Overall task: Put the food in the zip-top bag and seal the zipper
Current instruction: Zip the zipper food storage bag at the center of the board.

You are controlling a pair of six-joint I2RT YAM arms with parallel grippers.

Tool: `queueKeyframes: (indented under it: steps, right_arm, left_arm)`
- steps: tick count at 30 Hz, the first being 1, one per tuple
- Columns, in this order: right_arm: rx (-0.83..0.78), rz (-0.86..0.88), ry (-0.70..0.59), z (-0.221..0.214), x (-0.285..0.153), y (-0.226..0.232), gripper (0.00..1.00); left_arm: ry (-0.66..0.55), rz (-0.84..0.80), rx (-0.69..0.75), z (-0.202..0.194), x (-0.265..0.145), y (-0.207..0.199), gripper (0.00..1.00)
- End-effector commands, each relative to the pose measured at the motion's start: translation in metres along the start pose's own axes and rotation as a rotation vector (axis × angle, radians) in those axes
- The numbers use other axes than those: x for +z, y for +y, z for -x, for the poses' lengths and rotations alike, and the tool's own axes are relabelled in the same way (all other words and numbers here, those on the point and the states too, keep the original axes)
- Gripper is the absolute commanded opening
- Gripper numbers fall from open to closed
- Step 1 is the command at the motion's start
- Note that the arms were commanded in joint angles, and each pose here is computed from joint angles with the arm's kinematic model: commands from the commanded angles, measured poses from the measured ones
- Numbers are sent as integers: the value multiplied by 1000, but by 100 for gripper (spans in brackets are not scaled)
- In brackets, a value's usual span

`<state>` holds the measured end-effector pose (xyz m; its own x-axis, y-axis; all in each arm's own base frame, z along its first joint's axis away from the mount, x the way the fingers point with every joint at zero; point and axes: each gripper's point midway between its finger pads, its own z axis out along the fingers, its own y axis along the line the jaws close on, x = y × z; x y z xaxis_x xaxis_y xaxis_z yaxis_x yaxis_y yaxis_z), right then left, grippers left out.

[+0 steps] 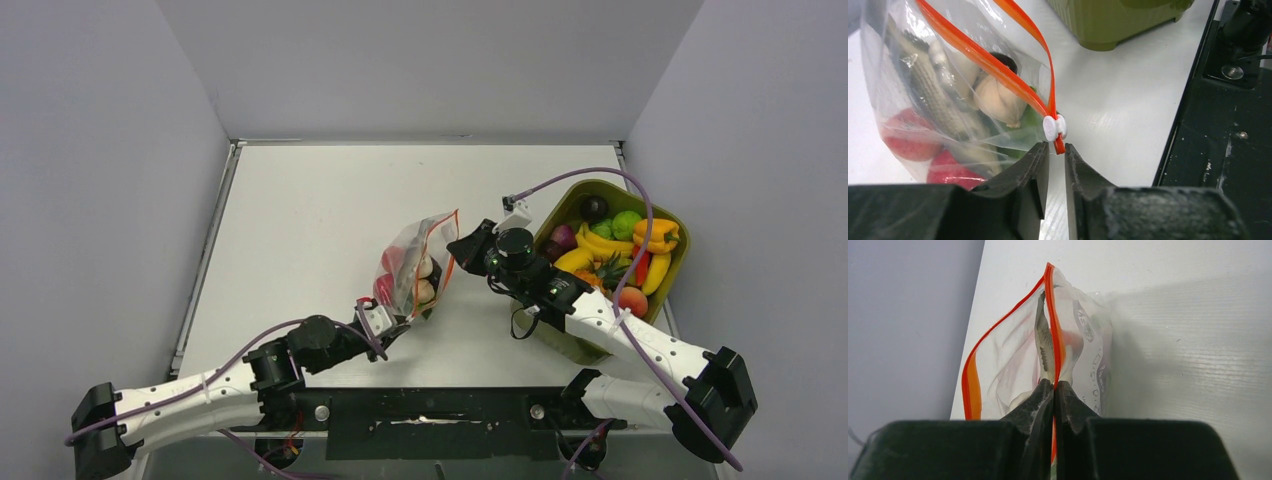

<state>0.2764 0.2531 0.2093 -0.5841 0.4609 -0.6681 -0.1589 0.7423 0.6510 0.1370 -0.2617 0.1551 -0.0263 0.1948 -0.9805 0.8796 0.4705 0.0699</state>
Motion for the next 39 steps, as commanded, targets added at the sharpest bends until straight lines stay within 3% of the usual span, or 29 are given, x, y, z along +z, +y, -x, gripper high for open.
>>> queueKeyframes:
  steps: [1,6,11,15,21,25,29,33,39]
  right_arm:
    - [29,73,-87,25,-8,19,0]
    - [36,77,-67,20,-6,19,0]
    - [18,74,-57,17,-4,17,2]
    - [-98,75,-34,16,-6,16,30]
    - [-425,52,-55,33,-25,8,41]
    - [-700,210,-40,34,-44,29,41]
    - [-878,346,-23,30,-58,46,41]
    - [-1162,651,42,-4,-76,66,41]
    - [-1467,965,19,-46,-100,85,41]
  left_arm:
    - [-148,10,6,38,-2,2,13]
    - [-173,28,7,42,-5,6,0]
    - [-186,42,12,45,-6,9,0]
    - [-200,39,10,50,-7,8,0]
    - [-232,41,-11,57,-12,9,0]
    - [-256,50,-22,63,-16,10,0]
    - [-263,53,-25,65,-17,11,0]
    - [-259,49,-25,64,-17,10,0]
    - [-262,36,-26,65,-18,8,0]
